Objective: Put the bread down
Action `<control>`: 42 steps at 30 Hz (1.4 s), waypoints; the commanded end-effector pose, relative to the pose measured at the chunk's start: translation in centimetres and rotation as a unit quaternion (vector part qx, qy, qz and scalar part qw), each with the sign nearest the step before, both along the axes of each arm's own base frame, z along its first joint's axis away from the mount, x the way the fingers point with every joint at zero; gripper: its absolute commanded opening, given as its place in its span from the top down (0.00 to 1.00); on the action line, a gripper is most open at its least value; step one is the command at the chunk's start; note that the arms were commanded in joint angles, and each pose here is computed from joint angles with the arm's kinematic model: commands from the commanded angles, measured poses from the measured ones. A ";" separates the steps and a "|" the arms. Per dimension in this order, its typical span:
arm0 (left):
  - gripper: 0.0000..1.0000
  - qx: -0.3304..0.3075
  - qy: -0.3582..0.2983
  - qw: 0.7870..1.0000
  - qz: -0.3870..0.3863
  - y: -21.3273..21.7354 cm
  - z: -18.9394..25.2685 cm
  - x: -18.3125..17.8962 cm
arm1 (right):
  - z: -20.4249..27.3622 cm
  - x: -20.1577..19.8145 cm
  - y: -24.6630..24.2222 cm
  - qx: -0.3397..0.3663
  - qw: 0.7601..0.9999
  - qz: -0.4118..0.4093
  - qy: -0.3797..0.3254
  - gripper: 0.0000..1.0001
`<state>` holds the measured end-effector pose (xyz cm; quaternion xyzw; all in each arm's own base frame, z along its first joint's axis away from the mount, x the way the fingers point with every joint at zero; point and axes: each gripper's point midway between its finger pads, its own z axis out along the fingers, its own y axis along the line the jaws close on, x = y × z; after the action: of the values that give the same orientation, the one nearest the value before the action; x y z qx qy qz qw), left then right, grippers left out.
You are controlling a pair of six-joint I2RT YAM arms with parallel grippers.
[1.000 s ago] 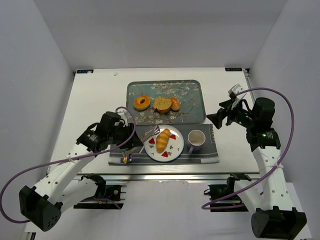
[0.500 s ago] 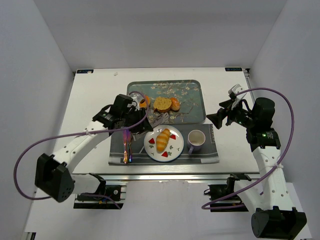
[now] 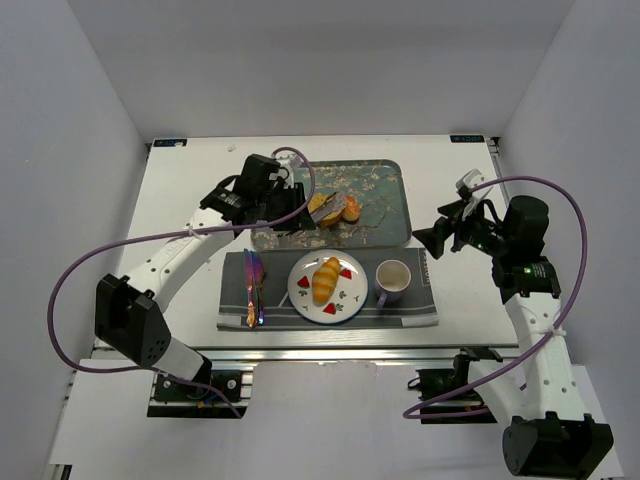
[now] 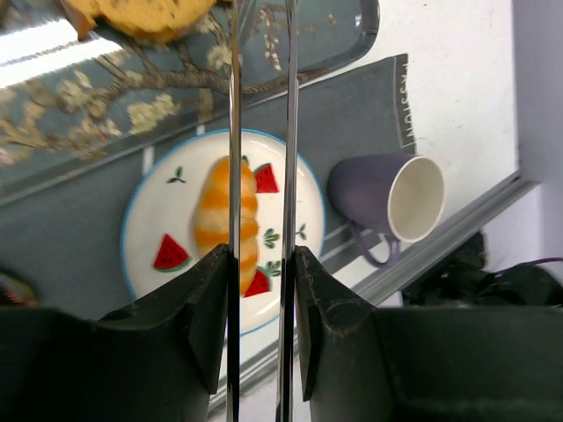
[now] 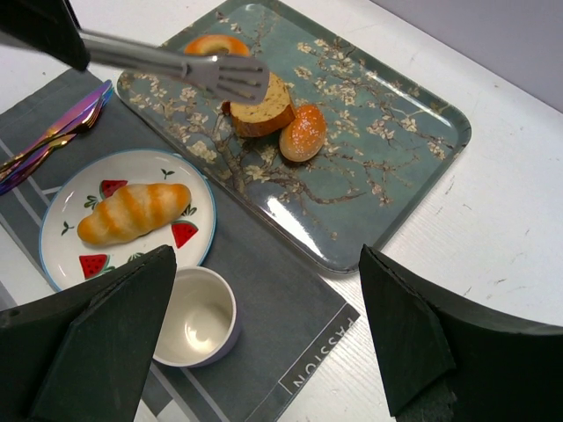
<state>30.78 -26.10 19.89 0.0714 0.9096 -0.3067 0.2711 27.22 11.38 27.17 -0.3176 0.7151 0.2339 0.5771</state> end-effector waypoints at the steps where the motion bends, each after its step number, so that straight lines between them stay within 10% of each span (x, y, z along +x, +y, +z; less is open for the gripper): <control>1: 0.58 0.048 -0.057 0.996 -0.040 1.2 2.1 -0.1 | 0.3 0.0 0.2 0.002 1.000 0.006 -0.012 0.11; 20: 0.52 0.269 -0.131 0.951 -0.077 0.0 -0.9 3.0 | 0.1 0.0 0.3 0.004 1.000 0.008 -0.008 0.11; 42: 0.54 0.386 -0.166 0.904 -0.073 -1.0 -4.0 2.0 | 0.2 -0.3 0.5 0.006 1.000 0.016 -0.010 0.11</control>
<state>32.21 -27.65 14.61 0.2949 0.9012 0.0339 0.3159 27.13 11.50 26.81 -0.3174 0.7162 0.2392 0.5737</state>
